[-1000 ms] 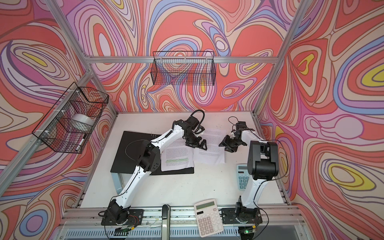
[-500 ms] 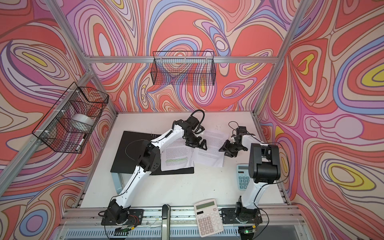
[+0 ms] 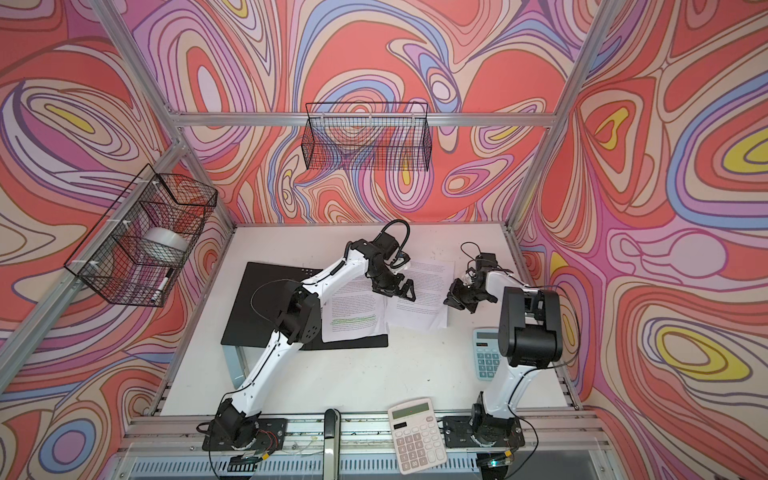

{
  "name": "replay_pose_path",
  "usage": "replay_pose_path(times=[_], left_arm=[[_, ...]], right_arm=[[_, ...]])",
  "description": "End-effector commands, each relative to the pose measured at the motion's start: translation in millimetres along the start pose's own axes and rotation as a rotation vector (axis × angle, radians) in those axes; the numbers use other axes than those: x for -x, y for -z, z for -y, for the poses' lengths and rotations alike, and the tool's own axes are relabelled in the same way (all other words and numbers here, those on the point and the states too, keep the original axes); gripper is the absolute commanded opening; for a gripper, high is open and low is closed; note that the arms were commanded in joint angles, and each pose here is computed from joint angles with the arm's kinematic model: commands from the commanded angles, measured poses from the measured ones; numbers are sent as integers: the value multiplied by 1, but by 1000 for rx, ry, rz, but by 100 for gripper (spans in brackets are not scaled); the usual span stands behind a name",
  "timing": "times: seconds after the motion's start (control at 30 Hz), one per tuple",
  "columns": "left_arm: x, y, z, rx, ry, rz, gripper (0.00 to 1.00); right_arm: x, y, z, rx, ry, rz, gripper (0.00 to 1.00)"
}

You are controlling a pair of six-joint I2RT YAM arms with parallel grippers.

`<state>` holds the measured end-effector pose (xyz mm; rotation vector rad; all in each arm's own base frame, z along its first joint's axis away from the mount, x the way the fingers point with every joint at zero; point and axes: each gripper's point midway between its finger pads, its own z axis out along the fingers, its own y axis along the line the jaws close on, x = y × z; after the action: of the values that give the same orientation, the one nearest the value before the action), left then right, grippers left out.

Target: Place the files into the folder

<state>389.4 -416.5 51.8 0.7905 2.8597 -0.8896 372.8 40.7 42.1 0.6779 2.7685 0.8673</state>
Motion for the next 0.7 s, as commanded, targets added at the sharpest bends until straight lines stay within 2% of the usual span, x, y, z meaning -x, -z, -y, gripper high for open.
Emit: replay_pose_path(times=[0.0,0.17,0.33,0.4,0.53,0.67], left_arm=[[12,44,22,61,-94,81,100],[32,121,58,98,-207,246,100],[28,217,76,178,-287,401,100],[23,254,67,211,-252,457,100],[4,327,24,249,-94,575,100],[-26,381,-25,320,24,646,100]], right_arm=[[13,25,-17,14,52,82,0],[16,43,-32,29,79,111,0],[21,81,-71,111,135,155,0],[21,98,-87,130,158,172,0],[13,128,-135,176,243,181,0],[-8,128,-190,198,351,112,0]])
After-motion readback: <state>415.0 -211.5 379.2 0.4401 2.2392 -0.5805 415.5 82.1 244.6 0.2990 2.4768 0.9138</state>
